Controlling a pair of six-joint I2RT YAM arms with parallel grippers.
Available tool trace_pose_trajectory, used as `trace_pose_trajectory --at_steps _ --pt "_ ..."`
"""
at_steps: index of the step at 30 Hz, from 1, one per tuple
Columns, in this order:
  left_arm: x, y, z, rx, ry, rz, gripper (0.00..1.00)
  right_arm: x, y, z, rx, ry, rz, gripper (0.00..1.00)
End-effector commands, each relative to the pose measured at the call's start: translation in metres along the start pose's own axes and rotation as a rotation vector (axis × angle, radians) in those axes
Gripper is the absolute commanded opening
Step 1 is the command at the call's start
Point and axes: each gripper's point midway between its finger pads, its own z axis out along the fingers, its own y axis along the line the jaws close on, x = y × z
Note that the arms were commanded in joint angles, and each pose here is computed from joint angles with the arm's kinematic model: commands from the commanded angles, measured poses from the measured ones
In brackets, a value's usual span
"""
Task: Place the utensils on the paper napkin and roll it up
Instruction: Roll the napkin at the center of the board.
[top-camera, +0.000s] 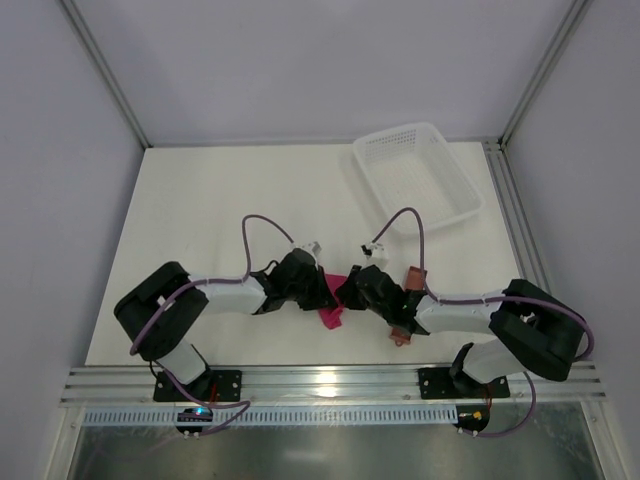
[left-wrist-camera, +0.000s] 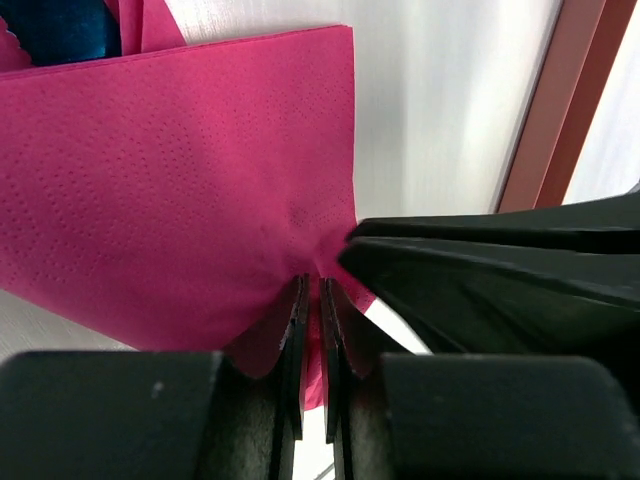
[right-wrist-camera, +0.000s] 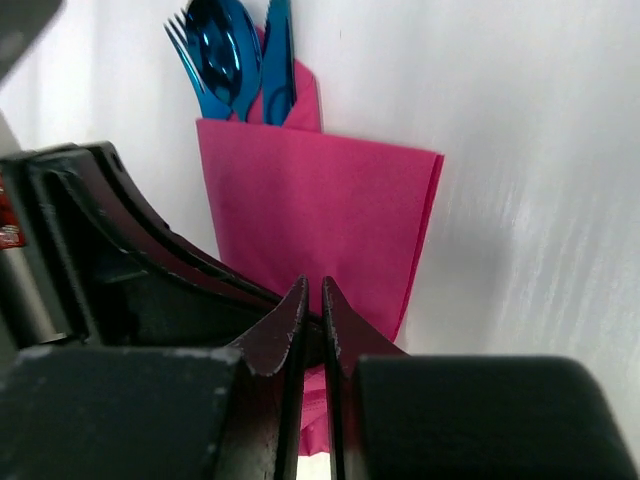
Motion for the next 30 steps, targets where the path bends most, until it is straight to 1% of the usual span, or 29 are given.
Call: trace_pose_trajectory --at_steps 1,7,11,12,14,15,16,17,18,19,20,27,30 --pt "0.007 0.012 -0.004 -0.042 -0.002 0.017 0.13 0.008 0.013 0.008 -0.065 0.034 -0.027 0.11" --pt "0.002 0.021 -0.015 -0.092 -0.029 0.057 0.14 0.033 -0.008 0.018 -0.001 0.097 -0.021 0.09" --pt "0.003 0.020 -0.017 -0.091 -0.027 0.064 0.14 0.034 -0.011 0.013 0.013 0.086 -0.034 0.08" --pt "0.004 0.020 -0.017 -0.084 -0.022 0.060 0.14 0.035 -0.016 0.011 0.039 0.091 -0.042 0.08" --pt "0.005 0.017 -0.015 -0.070 -0.020 0.044 0.14 0.026 -0.013 0.002 0.051 0.072 0.006 0.14" --pt "0.007 0.017 -0.014 -0.065 -0.013 0.042 0.14 0.028 -0.021 -0.004 0.097 0.089 0.017 0.16" --pt "0.008 0.018 -0.013 -0.066 -0.010 0.037 0.14 0.023 -0.022 -0.009 0.117 0.072 0.046 0.19" --pt "0.009 0.020 -0.013 -0.070 -0.009 0.029 0.14 0.017 -0.016 -0.016 0.112 0.055 0.138 0.20" --pt "0.009 0.019 -0.012 -0.065 -0.009 0.028 0.14 0.021 -0.024 -0.022 0.135 0.065 0.171 0.20" --pt "0.010 0.020 -0.012 -0.065 -0.009 0.023 0.14 0.024 -0.020 -0.026 0.118 0.066 0.200 0.20" --pt "0.010 0.021 -0.011 -0.066 -0.011 0.020 0.14 0.019 -0.012 -0.032 0.085 0.046 0.264 0.19" --pt "0.011 0.019 -0.010 -0.060 -0.004 0.009 0.14 0.030 0.001 -0.035 0.065 0.030 0.363 0.19" --pt "0.011 0.021 -0.011 -0.067 -0.006 0.009 0.14 0.034 0.006 -0.033 0.065 0.028 0.369 0.19"
